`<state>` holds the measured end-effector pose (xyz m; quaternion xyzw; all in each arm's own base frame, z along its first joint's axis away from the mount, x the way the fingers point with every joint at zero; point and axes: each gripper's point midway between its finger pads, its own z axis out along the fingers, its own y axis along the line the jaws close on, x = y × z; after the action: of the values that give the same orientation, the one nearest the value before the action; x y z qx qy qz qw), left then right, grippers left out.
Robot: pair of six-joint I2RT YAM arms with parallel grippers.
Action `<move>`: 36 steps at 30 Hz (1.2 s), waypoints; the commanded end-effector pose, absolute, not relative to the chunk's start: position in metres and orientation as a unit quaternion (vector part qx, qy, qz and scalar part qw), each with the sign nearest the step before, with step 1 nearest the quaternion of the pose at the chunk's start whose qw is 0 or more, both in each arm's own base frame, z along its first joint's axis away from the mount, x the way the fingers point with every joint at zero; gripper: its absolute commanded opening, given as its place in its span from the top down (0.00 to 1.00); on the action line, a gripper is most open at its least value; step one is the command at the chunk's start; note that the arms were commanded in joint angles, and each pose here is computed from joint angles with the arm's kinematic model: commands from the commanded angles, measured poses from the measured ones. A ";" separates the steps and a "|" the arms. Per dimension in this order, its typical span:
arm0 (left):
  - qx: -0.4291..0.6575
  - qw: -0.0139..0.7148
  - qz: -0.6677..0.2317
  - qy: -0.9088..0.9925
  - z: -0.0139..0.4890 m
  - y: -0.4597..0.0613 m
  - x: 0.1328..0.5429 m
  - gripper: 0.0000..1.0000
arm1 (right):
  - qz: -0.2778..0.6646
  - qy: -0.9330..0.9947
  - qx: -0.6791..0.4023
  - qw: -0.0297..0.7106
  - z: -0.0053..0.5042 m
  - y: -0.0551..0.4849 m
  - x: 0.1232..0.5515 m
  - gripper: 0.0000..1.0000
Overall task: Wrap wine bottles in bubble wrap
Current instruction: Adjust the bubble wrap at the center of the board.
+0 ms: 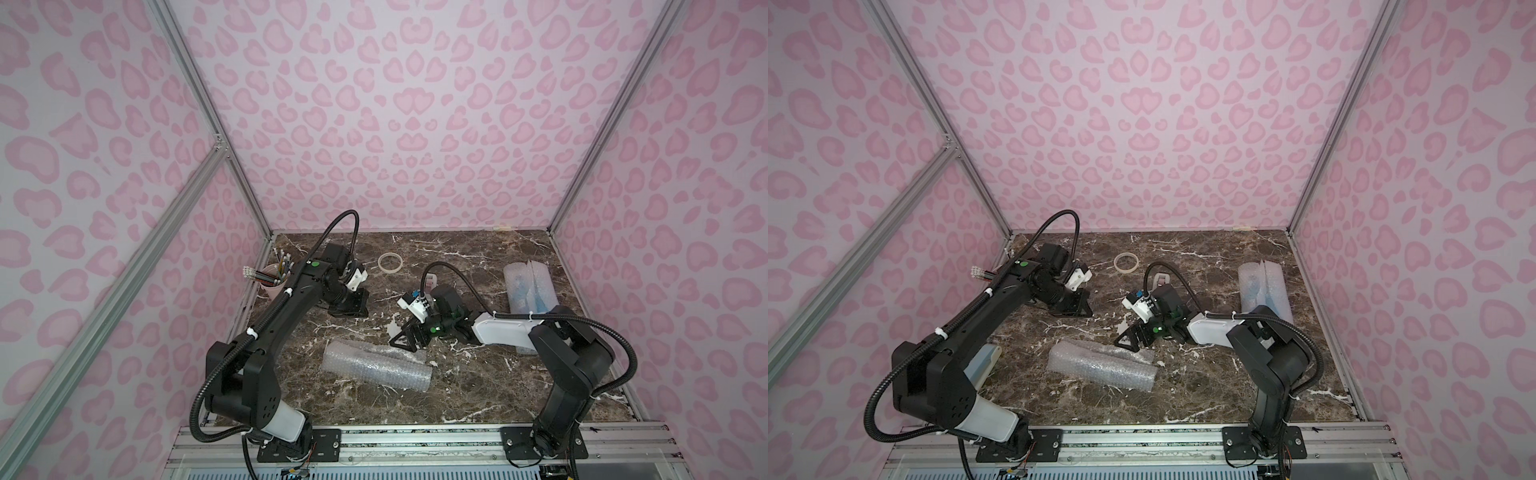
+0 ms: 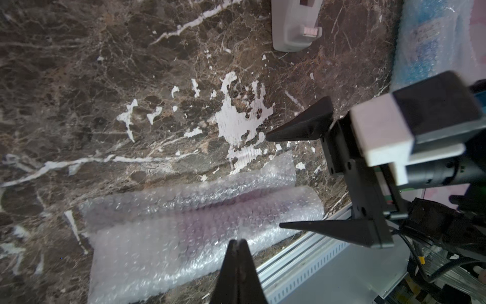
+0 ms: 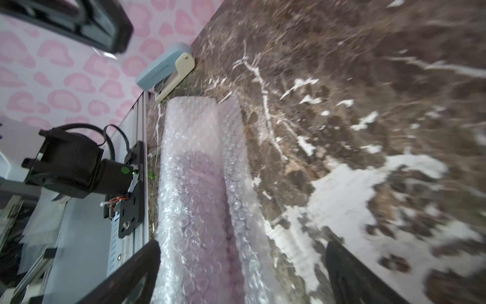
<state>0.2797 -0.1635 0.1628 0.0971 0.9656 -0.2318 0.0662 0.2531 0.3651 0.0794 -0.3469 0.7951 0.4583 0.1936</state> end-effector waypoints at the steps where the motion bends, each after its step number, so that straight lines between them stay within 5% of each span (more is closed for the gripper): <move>1: 0.099 0.047 -0.228 0.967 0.162 -0.152 0.263 0.95 | 0.464 0.787 -0.379 0.147 0.064 0.375 0.233 0.02; 7: 0.094 0.043 -0.232 0.967 0.160 -0.146 0.258 0.96 | 0.471 0.767 -0.425 0.096 0.045 0.389 0.214 0.02; 12: 0.092 0.045 -0.237 0.966 0.161 -0.144 0.257 0.96 | 0.473 0.748 -0.459 0.079 0.040 0.393 0.198 0.12; 18: 0.091 0.044 -0.234 0.967 0.161 -0.141 0.256 0.96 | 0.466 0.741 -0.472 0.102 0.046 0.392 0.195 0.21; 36: 0.086 0.024 -0.217 0.972 0.151 -0.136 0.256 0.96 | 0.364 0.727 -0.554 0.179 0.051 0.404 0.177 0.22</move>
<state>0.2596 -0.1392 0.1530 0.0831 0.9704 -0.2246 0.0322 0.1754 0.4067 0.0569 -0.5375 0.7261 0.3973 0.1614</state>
